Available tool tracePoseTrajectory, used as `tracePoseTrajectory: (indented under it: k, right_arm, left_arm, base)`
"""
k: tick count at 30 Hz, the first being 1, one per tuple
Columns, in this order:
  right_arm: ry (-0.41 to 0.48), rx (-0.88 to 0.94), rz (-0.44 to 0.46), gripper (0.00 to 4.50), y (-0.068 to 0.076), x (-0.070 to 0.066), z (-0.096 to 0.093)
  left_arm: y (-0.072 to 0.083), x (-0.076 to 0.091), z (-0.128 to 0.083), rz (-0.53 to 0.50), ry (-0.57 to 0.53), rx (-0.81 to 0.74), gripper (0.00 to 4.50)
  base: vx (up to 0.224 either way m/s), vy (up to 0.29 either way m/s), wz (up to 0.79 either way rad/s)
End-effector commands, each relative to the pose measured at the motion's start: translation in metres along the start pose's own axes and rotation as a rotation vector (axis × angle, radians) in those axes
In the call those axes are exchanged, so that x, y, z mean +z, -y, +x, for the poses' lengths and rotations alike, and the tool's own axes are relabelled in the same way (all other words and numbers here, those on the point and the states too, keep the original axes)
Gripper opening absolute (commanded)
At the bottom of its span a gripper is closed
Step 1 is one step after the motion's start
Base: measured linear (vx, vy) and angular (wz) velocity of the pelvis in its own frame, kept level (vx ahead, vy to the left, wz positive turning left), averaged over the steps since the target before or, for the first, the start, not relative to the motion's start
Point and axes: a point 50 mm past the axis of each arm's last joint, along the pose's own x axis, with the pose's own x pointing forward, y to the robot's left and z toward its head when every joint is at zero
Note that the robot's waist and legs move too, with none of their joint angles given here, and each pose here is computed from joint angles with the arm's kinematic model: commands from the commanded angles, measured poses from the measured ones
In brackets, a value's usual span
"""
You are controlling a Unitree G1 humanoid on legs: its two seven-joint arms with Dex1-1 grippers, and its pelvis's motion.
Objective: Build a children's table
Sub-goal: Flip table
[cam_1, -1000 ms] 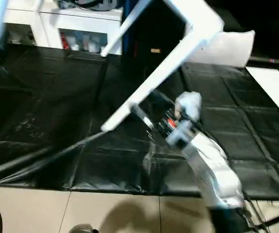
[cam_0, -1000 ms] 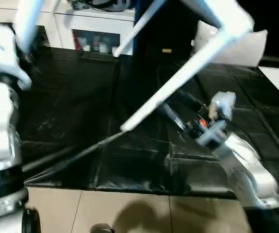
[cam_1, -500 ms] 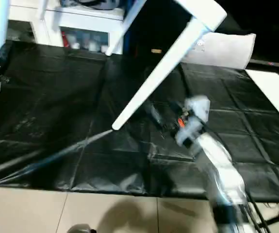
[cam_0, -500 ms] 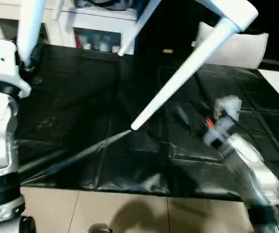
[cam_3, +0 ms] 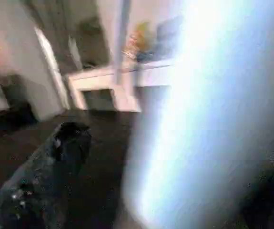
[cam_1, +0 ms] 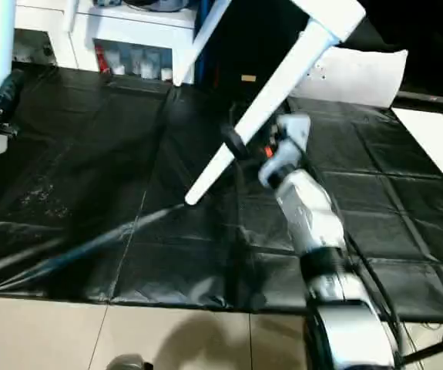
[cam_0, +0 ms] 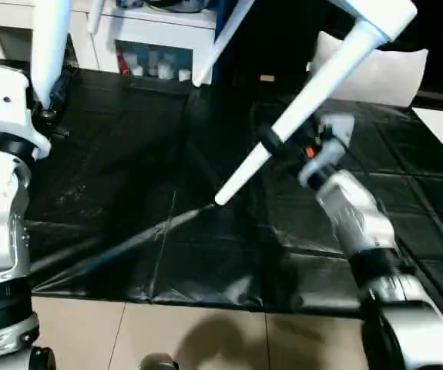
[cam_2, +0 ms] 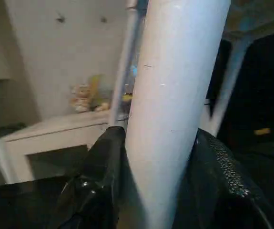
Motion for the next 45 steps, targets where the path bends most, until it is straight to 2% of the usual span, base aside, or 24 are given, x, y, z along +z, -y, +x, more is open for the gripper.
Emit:
tracePoseTrajectory:
  k: [1, 2, 3, 7, 10, 20, 22, 23, 24, 25, 27, 30, 31, 35, 36, 39, 40, 44, 45]
  right_arm:
    - [0.058, 0.112, -0.012, 4.50, -0.012, 0.014, 0.004]
    - [0.084, 0.184, -0.009, 4.50, -0.022, 0.019, 0.000]
    - [0.084, 0.184, -0.009, 4.50, -0.022, 0.019, 0.000]
    - [0.087, 0.303, -0.067, 4.50, -0.045, 0.029, -0.021]
    - [0.081, 0.327, -0.071, 4.50, -0.055, 0.031, -0.033]
    - [0.000, 0.280, -0.045, 4.50, -0.075, 0.016, -0.048]
    - [-0.008, 0.238, -0.036, 4.50, -0.077, 0.012, -0.048]
    - [-0.008, 0.221, -0.035, 4.50, -0.076, 0.012, -0.049]
    - [-0.010, 0.193, -0.049, 4.50, -0.074, 0.010, -0.050]
    - [-0.027, 0.168, -0.069, 4.50, -0.070, 0.004, -0.056]
    - [-0.039, 0.165, -0.078, 4.50, -0.067, 0.001, -0.060]
    - [-0.042, 0.075, -0.101, 4.50, -0.058, -0.004, -0.077]
    - [-0.036, 0.019, -0.104, 4.50, -0.054, -0.007, -0.092]
    - [-0.020, -0.034, -0.117, 4.50, -0.057, -0.007, -0.115]
    - [-0.024, -0.082, -0.128, 4.50, -0.058, -0.007, -0.127]
    - [-0.021, -0.200, -0.178, 4.50, -0.055, -0.004, -0.142]
    - [-0.024, -0.219, -0.177, 4.50, -0.055, -0.004, -0.145]
    - [-0.082, -0.314, -0.156, 4.50, -0.059, -0.005, -0.162]
    - [-0.085, -0.317, -0.156, 4.50, -0.059, -0.005, -0.162]
  left_arm:
    - [0.021, -0.009, -0.002, -0.073, -0.009, -0.114, 1.70]
    - [0.028, -0.018, -0.009, -0.096, -0.037, -0.135, 1.68]
    - [0.028, -0.018, -0.009, -0.096, -0.037, -0.135, 1.67]
    - [0.033, -0.040, -0.037, -0.125, -0.129, -0.146, 1.58]
    - [0.035, -0.048, -0.053, -0.132, -0.165, -0.144, 1.55]
    - [0.027, -0.051, -0.083, -0.107, -0.232, -0.123, 1.55]
    - [0.021, -0.053, -0.088, -0.098, -0.247, -0.106, 1.55]
    - [0.020, -0.053, -0.089, -0.099, -0.245, -0.104, 1.89]
    - [0.019, -0.053, -0.091, -0.102, -0.249, -0.098, 1.89]
    - [0.017, -0.053, -0.097, -0.119, -0.263, -0.105, 2.10]
    - [0.017, -0.053, -0.102, -0.137, -0.271, -0.117, 2.34]
    - [0.008, -0.049, -0.120, -0.180, -0.263, -0.058, 2.59]
    - [0.002, -0.046, -0.131, -0.199, -0.248, -0.019, 2.74]
    - [0.001, -0.041, -0.146, -0.218, -0.232, 0.001, 2.99]
    - [0.006, -0.038, -0.151, -0.209, -0.242, -0.011, 2.99]
    - [0.020, -0.036, -0.150, -0.220, -0.263, -0.036, 2.99]
    - [0.022, -0.037, -0.150, -0.227, -0.272, -0.038, 2.99]
    - [0.051, -0.040, -0.144, -0.278, -0.314, -0.069, 2.99]
    - [0.052, -0.040, -0.143, -0.280, -0.315, -0.070, 2.99]
  base:
    - [0.000, 0.000, 0.00]
    - [0.000, 0.000, 0.00]
    - [0.000, 0.000, 0.00]
    - [0.000, 0.000, 0.00]
    - [0.000, 0.000, 0.00]
    - [0.000, 0.000, 0.00]
    - [0.000, 0.000, 0.00]
    - [0.000, 0.000, 0.00]
    - [0.000, 0.000, 0.00]
    - [0.000, 0.000, 0.00]
    - [0.000, 0.000, 0.00]
    - [0.000, 0.000, 0.00]
    - [0.000, 0.000, 0.00]
    - [0.000, 0.000, 0.00]
    - [0.000, 0.000, 0.00]
    - [0.000, 0.000, 0.00]
    - [0.000, 0.000, 0.00]
    - [0.000, 0.000, 0.00]
    - [0.000, 0.000, 0.00]
